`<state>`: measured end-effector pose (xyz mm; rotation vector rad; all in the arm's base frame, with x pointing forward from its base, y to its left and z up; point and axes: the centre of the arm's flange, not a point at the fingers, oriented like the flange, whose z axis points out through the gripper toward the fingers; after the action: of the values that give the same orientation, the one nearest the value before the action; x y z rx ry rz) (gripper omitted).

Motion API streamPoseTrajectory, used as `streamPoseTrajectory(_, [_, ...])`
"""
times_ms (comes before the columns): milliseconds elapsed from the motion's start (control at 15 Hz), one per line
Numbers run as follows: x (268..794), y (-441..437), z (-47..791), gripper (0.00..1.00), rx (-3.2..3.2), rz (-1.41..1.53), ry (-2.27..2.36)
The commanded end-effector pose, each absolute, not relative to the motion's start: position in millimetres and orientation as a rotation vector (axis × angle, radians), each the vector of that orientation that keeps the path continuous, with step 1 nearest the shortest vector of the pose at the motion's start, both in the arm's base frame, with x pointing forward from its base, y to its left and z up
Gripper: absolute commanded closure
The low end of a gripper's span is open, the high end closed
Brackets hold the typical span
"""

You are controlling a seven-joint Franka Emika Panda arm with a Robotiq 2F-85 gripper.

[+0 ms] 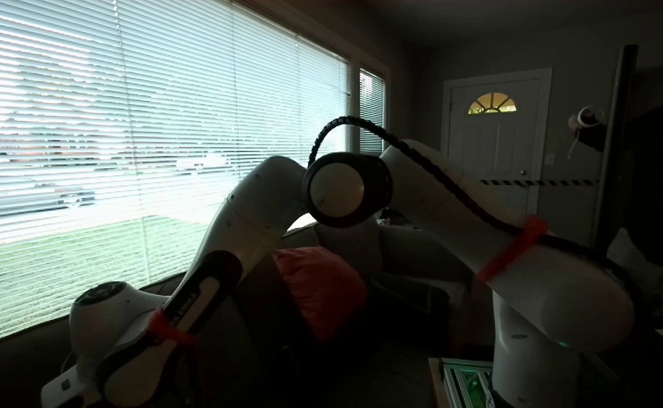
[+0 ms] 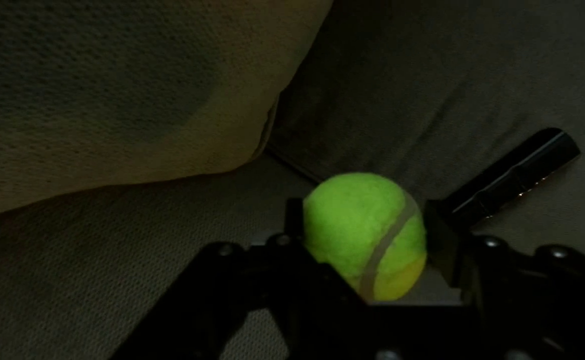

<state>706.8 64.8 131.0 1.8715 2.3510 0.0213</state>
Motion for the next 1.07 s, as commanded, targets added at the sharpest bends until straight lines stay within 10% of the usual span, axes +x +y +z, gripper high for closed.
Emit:
streamPoseTrajectory(0, [706, 47, 157, 0.64, 1.808, 0.011, 2.473])
streamPoseTrajectory(333, [731, 37, 186, 0.64, 1.731, 0.029, 2.482])
streamPoseTrajectory(400, [722, 41, 176, 0.39, 1.734, 0.024, 2.469])
streamPoseTrajectory(667, [728, 38, 186, 0.39, 1.731, 0.045, 2.455])
streamPoseTrajectory(733, [728, 39, 186, 0.64, 1.731, 0.045, 2.455])
streamPoseTrajectory(1000, [749, 12, 214, 0.64, 1.535, 0.040, 2.472])
